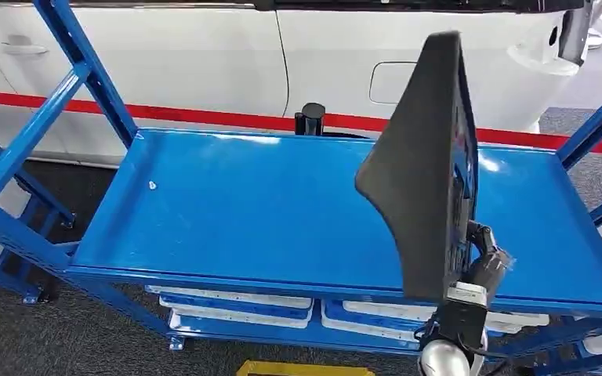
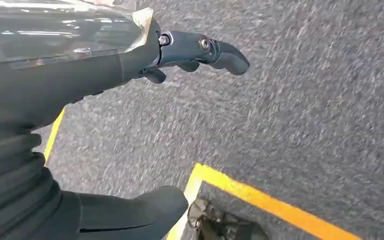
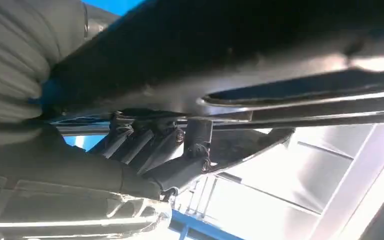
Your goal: Take the parts from the cabinet and place them on the table.
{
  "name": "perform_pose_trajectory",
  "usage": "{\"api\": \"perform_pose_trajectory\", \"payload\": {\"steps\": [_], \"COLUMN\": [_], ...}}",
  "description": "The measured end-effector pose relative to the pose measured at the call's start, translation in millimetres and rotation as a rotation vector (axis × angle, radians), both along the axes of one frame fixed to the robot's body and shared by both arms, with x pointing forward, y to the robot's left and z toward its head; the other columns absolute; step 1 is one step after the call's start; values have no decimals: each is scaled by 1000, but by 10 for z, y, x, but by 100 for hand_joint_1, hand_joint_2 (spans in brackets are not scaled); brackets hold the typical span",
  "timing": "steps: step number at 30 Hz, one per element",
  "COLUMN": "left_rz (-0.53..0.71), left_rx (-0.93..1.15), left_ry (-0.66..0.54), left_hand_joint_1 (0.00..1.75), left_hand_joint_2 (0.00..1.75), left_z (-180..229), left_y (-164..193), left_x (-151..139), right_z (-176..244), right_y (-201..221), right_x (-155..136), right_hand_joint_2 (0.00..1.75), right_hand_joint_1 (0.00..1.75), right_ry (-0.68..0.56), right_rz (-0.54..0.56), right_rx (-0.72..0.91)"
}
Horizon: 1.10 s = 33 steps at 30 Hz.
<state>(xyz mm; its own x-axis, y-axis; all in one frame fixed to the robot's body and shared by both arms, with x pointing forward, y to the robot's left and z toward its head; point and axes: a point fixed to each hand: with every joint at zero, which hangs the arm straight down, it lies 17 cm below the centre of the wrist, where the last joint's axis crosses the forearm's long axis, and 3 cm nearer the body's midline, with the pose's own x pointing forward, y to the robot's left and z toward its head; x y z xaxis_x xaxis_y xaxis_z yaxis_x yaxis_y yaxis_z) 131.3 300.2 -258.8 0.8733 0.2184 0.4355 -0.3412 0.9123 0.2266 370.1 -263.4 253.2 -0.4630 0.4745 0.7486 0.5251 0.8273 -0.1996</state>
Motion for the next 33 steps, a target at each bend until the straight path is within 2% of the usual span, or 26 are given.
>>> {"api": "perform_pose_trajectory", "payload": {"steps": [7, 33], "left_rz": [10, 16], "left_rx": [4, 7], "left_ry": [-26, -23], "left_hand_joint_1": [0, 0], "left_hand_joint_2": [175, 175], "left_z": [19, 26], "left_y": [73, 112], "left_x": [53, 101], "right_z": [99, 53], "right_y": [9, 1], "right_x": [53, 93], "right_hand_joint_2": [175, 175], "right_hand_joint_1": [175, 175], "right_ry": [-32, -8], "right_rz": [7, -4], "right_rx": [12, 1]}}
